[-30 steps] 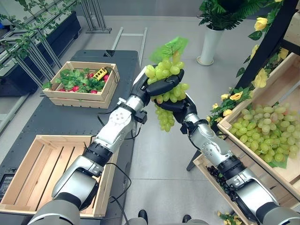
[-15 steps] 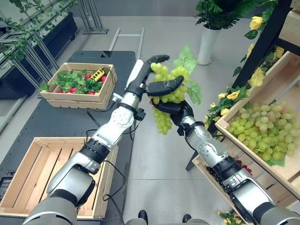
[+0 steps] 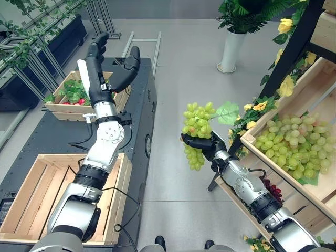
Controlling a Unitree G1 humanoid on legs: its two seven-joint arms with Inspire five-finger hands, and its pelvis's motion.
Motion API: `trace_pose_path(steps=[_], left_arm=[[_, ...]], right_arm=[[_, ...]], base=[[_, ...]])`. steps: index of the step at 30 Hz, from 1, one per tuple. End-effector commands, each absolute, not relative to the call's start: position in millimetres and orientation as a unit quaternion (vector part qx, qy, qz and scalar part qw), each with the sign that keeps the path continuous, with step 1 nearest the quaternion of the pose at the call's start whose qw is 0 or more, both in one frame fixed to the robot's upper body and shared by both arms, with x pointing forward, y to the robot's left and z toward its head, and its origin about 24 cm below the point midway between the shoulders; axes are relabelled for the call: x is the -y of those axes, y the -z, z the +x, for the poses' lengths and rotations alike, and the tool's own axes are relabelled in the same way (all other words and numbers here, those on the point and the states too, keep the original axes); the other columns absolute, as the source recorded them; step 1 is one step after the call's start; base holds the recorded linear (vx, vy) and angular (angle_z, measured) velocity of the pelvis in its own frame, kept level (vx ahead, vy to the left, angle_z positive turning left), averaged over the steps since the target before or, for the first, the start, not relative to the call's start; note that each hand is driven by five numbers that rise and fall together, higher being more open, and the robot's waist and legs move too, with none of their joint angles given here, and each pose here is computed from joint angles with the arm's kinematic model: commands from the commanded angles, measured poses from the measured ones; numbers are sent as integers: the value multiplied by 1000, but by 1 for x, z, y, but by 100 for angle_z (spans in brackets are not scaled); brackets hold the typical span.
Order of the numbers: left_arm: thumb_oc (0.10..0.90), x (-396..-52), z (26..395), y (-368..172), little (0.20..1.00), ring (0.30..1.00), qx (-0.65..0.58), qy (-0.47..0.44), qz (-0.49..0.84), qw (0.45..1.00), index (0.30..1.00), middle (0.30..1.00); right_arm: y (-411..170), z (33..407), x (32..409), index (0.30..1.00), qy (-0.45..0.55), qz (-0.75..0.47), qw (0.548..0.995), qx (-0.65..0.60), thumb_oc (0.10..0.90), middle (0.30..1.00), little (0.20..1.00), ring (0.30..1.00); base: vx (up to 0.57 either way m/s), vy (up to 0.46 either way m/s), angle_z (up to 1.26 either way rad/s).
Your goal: Pick up the fruits from the basket on one side to the basket on the other side
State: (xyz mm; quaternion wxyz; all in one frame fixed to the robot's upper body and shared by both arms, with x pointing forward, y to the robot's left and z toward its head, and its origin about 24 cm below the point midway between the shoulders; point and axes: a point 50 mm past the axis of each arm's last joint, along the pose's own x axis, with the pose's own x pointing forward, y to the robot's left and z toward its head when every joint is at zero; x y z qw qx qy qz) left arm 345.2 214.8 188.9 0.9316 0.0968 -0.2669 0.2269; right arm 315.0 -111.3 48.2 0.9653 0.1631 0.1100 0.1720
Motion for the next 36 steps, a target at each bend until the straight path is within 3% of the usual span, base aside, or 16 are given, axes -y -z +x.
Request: trace_pose_path(steps=[1, 10, 16, 21, 36], left_arm=[[800, -221, 347, -210, 900, 900, 335, -248, 88, 905, 900, 900], [800, -233, 334, -139, 900, 900, 212, -262, 100, 936, 900, 900], [800, -226, 301, -46, 900, 900, 49, -242, 81, 966, 900, 900], [800, -221, 281, -3, 900, 900, -29, -212, 71, 974, 900, 900], [800, -215, 266, 28, 900, 900, -89, -170, 65, 979, 900, 900]], right_arm=[[-97, 327, 93, 300, -243, 194, 950, 12, 400, 300, 300, 300], [-92, 301, 97, 300, -297, 195, 934, 24, 400, 300, 300, 300], [-97, 277, 111, 300, -345, 186, 919, 41, 400, 300, 300, 300], [-114, 271, 125, 300, -350, 181, 916, 70, 400, 300, 300, 300], [-124, 244, 158, 300, -351, 130, 924, 83, 400, 300, 300, 300]], base=[[0, 8, -4], [1, 9, -6], [4, 2, -16], [7, 26, -19], [-6, 68, -28]])
